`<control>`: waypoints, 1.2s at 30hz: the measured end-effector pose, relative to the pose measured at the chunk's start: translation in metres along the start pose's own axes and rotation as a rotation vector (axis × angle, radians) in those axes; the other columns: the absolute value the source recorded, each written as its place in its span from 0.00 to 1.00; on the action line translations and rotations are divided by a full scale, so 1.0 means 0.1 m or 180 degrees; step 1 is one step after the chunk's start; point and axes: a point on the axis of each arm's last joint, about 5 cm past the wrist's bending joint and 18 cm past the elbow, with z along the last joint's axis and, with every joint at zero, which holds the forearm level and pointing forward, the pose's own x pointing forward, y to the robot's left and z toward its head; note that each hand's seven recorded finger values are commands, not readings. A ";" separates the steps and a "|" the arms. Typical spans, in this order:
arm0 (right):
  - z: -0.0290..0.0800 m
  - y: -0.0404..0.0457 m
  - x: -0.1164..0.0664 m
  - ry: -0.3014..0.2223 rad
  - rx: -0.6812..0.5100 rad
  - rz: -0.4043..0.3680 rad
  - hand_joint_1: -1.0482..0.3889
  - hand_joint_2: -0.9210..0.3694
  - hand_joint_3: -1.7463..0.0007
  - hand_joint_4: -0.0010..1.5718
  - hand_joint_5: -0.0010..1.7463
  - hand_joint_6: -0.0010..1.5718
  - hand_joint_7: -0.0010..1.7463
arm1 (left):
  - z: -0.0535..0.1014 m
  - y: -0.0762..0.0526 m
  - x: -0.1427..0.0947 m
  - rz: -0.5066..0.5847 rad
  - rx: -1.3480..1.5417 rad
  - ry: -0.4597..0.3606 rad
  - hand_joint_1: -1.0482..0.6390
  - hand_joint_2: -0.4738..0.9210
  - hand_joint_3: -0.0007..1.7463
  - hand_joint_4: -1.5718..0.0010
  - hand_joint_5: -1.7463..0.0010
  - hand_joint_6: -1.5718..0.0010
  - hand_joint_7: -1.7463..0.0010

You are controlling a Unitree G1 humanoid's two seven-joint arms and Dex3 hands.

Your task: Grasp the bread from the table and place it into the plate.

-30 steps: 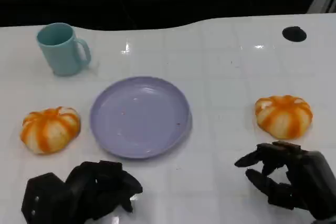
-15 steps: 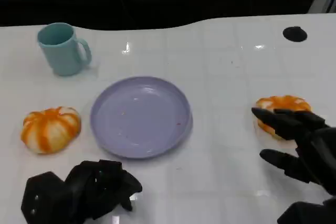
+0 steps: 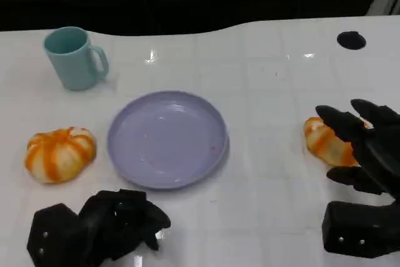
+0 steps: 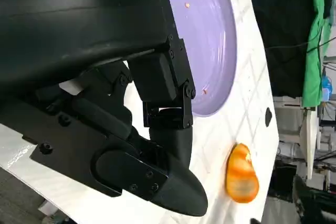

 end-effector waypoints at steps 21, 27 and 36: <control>0.09 0.070 0.32 0.0132 -0.0207 0.0355 0.45 0.08 1.00 0.10 0.12 0.20 0.00 | 0.00 -0.01 -0.01 0.0006 -0.0012 -0.0014 0.00 0.93 0.00 0.43 0.13 0.12 0.65; 0.02 0.132 0.39 0.0276 -0.0257 0.0466 0.45 0.07 1.00 0.11 0.11 0.20 0.00 | -0.01 -0.01 -0.04 0.0016 -0.0011 -0.0025 0.00 0.93 0.00 0.43 0.13 0.12 0.65; -0.10 0.247 0.43 0.0435 -0.0288 0.0559 0.54 0.03 1.00 0.50 0.08 0.46 0.03 | -0.01 -0.01 -0.06 0.0021 -0.0009 -0.0028 0.00 0.94 0.01 0.43 0.14 0.12 0.65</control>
